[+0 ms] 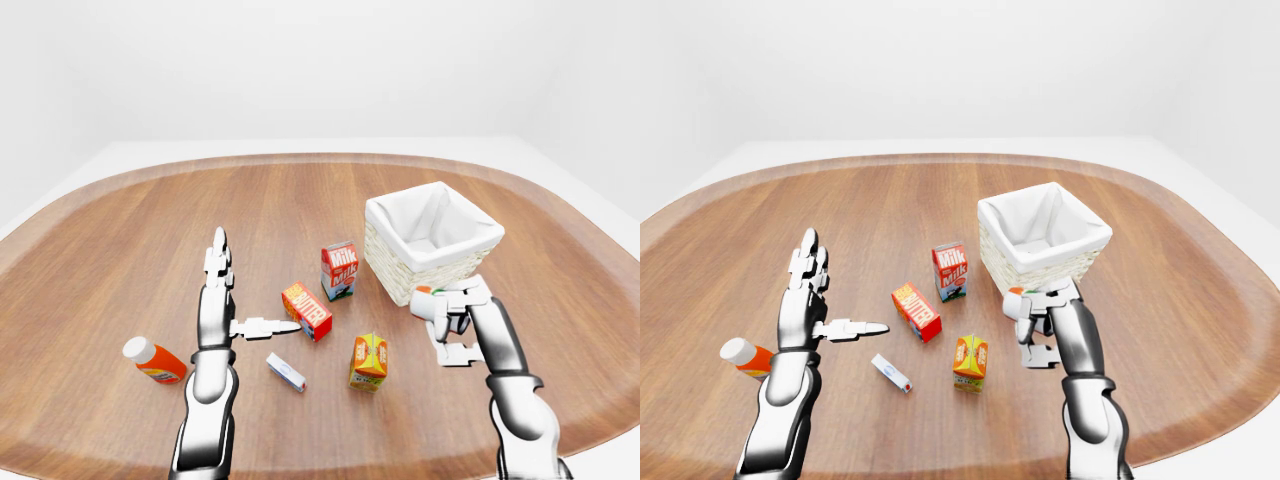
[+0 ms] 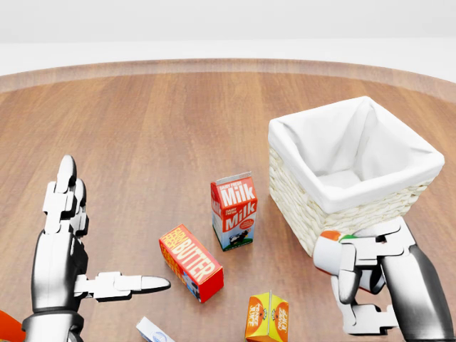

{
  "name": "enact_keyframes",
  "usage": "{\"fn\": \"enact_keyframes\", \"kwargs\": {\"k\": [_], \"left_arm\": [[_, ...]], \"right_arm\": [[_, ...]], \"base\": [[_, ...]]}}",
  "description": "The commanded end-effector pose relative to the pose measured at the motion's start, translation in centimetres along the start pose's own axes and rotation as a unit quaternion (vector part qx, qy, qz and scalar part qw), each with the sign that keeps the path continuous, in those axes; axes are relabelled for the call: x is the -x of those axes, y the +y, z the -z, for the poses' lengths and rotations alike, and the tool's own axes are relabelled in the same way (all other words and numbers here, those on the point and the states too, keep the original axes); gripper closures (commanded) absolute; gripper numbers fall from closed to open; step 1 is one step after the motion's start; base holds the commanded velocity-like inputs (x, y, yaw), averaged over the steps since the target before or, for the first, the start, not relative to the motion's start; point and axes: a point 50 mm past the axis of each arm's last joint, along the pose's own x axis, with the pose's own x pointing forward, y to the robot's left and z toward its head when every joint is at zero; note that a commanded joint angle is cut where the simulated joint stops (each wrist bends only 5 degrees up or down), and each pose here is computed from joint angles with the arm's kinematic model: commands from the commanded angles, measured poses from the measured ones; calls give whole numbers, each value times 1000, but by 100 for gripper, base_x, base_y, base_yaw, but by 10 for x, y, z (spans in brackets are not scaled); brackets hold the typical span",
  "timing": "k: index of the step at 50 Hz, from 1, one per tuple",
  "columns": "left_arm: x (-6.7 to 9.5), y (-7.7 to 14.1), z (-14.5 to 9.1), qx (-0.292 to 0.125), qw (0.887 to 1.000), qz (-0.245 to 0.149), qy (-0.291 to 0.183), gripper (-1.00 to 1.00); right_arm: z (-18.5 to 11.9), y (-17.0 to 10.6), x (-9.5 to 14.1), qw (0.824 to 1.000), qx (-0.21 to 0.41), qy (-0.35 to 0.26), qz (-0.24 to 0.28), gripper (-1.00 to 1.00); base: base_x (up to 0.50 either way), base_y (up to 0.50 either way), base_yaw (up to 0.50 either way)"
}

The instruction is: Pick up the alphabet soup and the tomato sauce, and put them in the basket.

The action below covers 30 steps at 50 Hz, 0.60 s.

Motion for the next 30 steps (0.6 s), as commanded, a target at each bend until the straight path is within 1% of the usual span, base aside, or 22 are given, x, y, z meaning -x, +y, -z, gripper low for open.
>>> {"fn": "enact_keyframes", "kwargs": {"k": [1,9,11,17,21,30], "left_arm": [[0,0,4,0,1000,3,7,-100],[0,-1,3,0,1000,4,6,-100],[0,-1,3,0,1000,4,6,-100],[0,-1,3,0,1000,4,7,-100],[1,-1,1,0,1000,5,3,-100],[1,-1,3,0,1000,5,8,-100]], "right_arm": [[-12,-11,-25,998,14,-48,27,100],[-13,-14,-44,998,20,-49,35,100],[-13,-15,-53,998,24,-47,39,100],[-14,-17,-64,997,30,-48,45,100],[-17,-19,-71,997,36,-50,49,100],[-29,-29,-93,995,49,-57,64,100]], "base": [[0,0,0],[0,0,0],[0,0,0],[0,0,0],[0,0,0],[0,0,0]]}}
